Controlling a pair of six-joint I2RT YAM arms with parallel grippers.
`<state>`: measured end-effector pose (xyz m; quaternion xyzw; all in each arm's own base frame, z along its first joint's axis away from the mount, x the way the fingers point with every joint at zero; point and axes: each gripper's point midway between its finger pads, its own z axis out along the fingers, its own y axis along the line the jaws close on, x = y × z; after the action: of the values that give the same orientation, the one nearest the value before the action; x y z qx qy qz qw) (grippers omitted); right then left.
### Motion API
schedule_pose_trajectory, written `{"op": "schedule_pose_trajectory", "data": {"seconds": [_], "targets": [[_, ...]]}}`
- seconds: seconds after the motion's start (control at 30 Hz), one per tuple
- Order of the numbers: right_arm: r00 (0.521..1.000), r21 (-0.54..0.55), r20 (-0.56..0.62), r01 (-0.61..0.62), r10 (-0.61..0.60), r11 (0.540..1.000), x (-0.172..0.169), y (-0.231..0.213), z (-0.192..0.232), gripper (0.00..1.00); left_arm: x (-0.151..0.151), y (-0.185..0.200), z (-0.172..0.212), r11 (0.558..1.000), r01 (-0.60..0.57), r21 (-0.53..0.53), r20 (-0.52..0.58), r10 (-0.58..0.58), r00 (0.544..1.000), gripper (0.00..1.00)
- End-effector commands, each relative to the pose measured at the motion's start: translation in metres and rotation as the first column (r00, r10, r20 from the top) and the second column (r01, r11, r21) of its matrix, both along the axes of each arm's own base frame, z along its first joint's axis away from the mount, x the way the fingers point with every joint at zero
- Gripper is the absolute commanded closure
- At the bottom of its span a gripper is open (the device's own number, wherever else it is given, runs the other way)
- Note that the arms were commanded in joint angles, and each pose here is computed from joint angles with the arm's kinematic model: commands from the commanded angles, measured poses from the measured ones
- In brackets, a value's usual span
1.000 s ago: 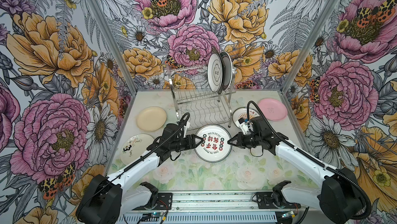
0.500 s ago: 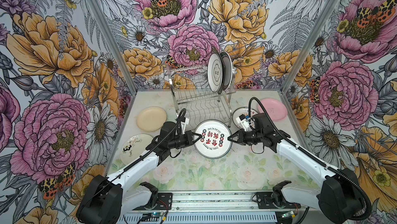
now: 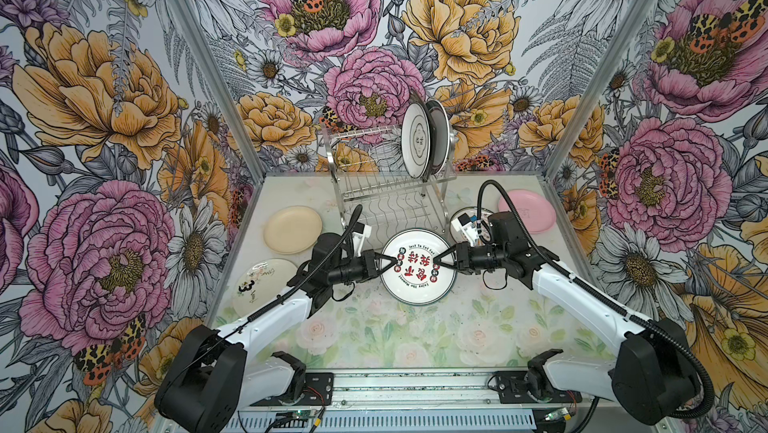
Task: Load the plates into the dish rack
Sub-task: 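Grip opposite edges of the red-text plate with both grippers and tilt it upright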
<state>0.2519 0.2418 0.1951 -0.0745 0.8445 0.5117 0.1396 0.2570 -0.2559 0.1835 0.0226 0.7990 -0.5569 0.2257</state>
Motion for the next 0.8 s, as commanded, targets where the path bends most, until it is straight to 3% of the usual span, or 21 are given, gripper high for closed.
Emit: {"op": "schedule_pose_trajectory", "data": {"seconds": [0.0,0.13,0.33,0.4,0.47,0.53,0.63,0.77], "targets": [[0.992,0.087,0.116,-0.066,0.056,0.994,0.006,0.013,0.038,0.69,-0.009,-0.015,0.020,0.995,0.091,-0.050,0.046,-0.089,0.995,1.00],[0.992,0.091,0.113,-0.073,0.063,0.993,0.007,0.015,0.038,0.77,-0.008,-0.018,0.018,0.994,0.100,-0.055,0.038,-0.098,0.995,1.00],[0.992,0.086,0.120,-0.060,0.050,0.995,0.007,0.012,0.038,1.00,-0.006,-0.018,0.015,0.994,0.094,-0.051,0.032,-0.092,0.995,1.00],[0.992,0.081,0.125,-0.044,0.034,0.996,0.009,0.010,0.039,1.00,-0.004,-0.015,0.014,0.996,0.081,-0.042,0.028,-0.080,0.996,0.81],[0.991,0.075,0.130,-0.017,0.007,0.997,0.011,0.006,0.041,1.00,-0.002,-0.010,0.011,0.998,0.064,-0.021,0.025,-0.064,0.998,0.47],[0.990,0.063,0.137,0.020,-0.029,0.998,0.014,0.002,0.042,1.00,0.002,-0.003,0.009,0.999,0.035,0.016,0.026,-0.035,0.999,0.29],[0.984,0.022,0.148,0.095,-0.097,0.995,0.018,-0.006,0.044,1.00,0.006,0.010,0.005,0.996,-0.011,0.088,0.032,0.008,0.999,0.18],[0.960,-0.115,0.208,0.214,-0.187,0.970,0.022,-0.025,0.049,1.00,0.010,0.030,0.001,0.979,-0.074,0.193,0.049,0.066,0.997,0.10]]}}
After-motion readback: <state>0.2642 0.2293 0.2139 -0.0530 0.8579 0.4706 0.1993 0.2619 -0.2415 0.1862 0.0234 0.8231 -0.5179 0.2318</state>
